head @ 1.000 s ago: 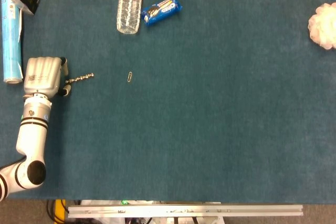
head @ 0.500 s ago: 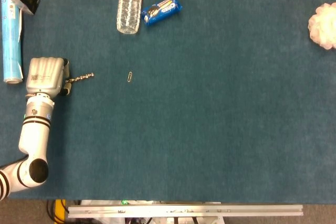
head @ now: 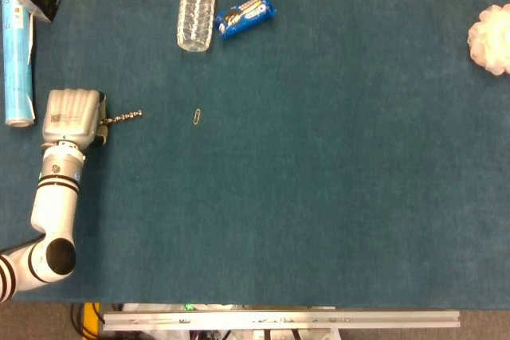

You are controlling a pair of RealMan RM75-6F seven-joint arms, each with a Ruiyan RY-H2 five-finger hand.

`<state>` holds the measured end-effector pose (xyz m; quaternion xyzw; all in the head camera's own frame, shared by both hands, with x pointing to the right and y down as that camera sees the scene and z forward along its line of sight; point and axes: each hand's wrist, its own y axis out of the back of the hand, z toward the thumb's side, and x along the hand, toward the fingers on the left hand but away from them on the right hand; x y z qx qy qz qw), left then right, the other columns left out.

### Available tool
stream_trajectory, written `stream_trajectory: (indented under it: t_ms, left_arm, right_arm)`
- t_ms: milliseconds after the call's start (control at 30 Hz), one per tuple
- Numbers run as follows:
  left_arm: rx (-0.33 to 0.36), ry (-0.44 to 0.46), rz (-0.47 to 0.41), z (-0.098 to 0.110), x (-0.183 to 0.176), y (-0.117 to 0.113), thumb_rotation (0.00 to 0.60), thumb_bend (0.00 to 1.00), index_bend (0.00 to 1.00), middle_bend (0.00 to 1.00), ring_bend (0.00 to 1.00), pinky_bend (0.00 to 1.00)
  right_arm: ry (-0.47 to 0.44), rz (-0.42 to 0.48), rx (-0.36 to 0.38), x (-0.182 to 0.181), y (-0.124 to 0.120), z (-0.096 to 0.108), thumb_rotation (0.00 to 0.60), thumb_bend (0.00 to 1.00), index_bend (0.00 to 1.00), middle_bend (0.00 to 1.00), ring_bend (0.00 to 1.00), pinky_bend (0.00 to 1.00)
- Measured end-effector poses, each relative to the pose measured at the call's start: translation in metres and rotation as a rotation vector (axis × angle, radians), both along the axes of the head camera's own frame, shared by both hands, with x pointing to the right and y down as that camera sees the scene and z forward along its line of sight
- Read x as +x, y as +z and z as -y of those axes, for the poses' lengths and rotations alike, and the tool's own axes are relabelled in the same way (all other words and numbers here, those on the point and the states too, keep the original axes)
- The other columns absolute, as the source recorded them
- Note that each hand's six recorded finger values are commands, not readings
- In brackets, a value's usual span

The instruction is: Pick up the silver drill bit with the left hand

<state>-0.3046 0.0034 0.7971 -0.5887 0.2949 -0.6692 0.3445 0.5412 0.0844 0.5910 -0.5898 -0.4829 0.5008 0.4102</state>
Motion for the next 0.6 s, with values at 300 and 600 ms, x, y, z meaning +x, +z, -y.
stream_trajectory:
  t_ms: [300, 600]
  left_arm:
    - [-0.006, -0.005, 0.005, 0.0017, 0.0004, 0.0019, 0.6, 0.33, 0.52, 0.83, 0.82, 0.78]
    - [-0.008, -0.011, -0.003, 0.0027, 0.0014, 0.0019, 0.6, 0.33, 0.56, 0.84, 0.82, 0.79]
  right_arm:
    - [0.006, 0.0, -0.001, 0.0018, 0.0006, -0.0006, 0.6, 0.25, 0.08, 0.12, 0.08, 0.11]
    - [0.009, -0.001, 0.002, 0.0019, -0.001, -0.0019, 0.6, 0.25, 0.08, 0.12, 0.08, 0.11]
